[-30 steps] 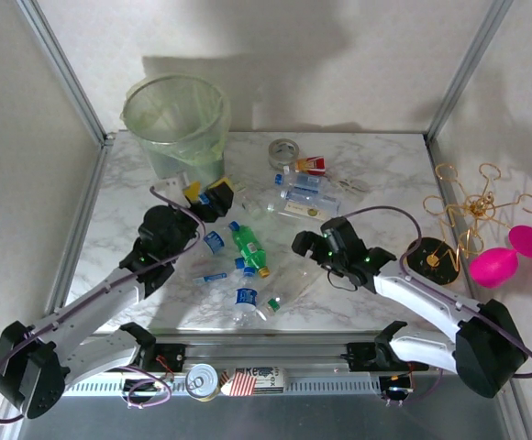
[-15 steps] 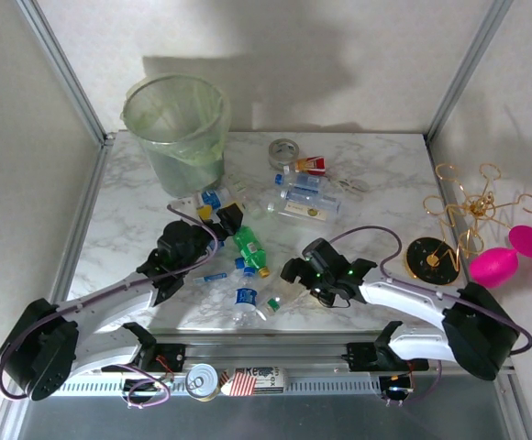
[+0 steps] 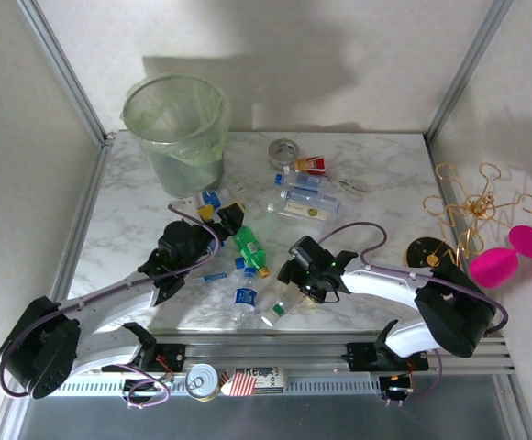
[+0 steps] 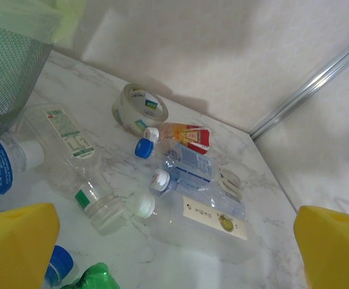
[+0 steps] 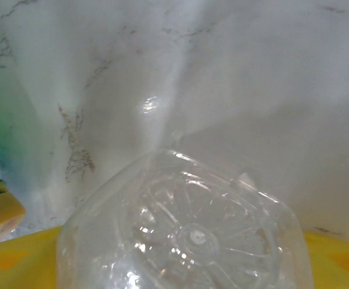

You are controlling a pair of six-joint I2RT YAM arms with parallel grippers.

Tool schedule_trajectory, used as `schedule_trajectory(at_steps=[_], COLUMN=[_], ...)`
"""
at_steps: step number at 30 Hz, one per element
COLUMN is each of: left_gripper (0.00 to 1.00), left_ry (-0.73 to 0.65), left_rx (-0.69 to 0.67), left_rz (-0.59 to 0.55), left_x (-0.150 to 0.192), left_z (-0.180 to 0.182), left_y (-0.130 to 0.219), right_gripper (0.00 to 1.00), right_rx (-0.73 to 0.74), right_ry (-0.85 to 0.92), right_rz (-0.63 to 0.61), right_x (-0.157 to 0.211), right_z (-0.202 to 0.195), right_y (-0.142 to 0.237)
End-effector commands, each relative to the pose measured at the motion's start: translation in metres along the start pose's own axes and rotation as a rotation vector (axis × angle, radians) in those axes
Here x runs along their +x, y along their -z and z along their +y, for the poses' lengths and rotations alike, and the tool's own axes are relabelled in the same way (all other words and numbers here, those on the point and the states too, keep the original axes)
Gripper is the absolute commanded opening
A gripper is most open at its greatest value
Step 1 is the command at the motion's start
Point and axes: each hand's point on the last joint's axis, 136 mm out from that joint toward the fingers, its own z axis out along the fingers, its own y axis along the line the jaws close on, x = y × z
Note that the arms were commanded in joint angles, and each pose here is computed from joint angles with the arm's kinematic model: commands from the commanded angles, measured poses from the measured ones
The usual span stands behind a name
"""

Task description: Put the plastic bottles in the bin

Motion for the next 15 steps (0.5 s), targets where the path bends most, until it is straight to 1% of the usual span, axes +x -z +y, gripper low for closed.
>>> schedule_trajectory(at_steps=[1, 4, 9, 11, 13, 15], left_gripper=[1.0, 1.0, 1.0, 1.0, 1.0, 1.0], left_ry=[-0.006, -0.005, -0.003, -0.001, 0.0, 0.001], left_rx=[-0.007, -0.011, -0.016, -0.016, -0.017, -0.018], left_rz=[-0.024, -0.03, -0.032, -0.033, -0.033, -0.034], left_x=[-0.005, -0.007, -0.007, -0.007, -0.008, -0.008], left_z=[-0.001, 0.0, 0.001, 0.001, 0.001, 0.001], left_y=[0.006, 0.007, 0.008, 0.009, 0.009, 0.009], right_gripper=[0.75, 0.72, 0.59, 0.54, 0.53, 0.49], right_rx=[-0.074, -0.067, -0.088, -0.097, -0.104, -0.119], right_ry=[0.013, 0.003, 0.021, 0.04, 0.067, 0.104], right_rz=[0.018, 0.019, 0.011, -0.005, -0.033, -0.072], right_x=[0.005, 0.005, 0.003, 0.0, -0.006, -0.014], right_z=[0.021, 0.019, 0.026, 0.031, 0.037, 0.046], right_y=[-0.016, -0.019, -0.019, -0.015, -0.009, -0.002])
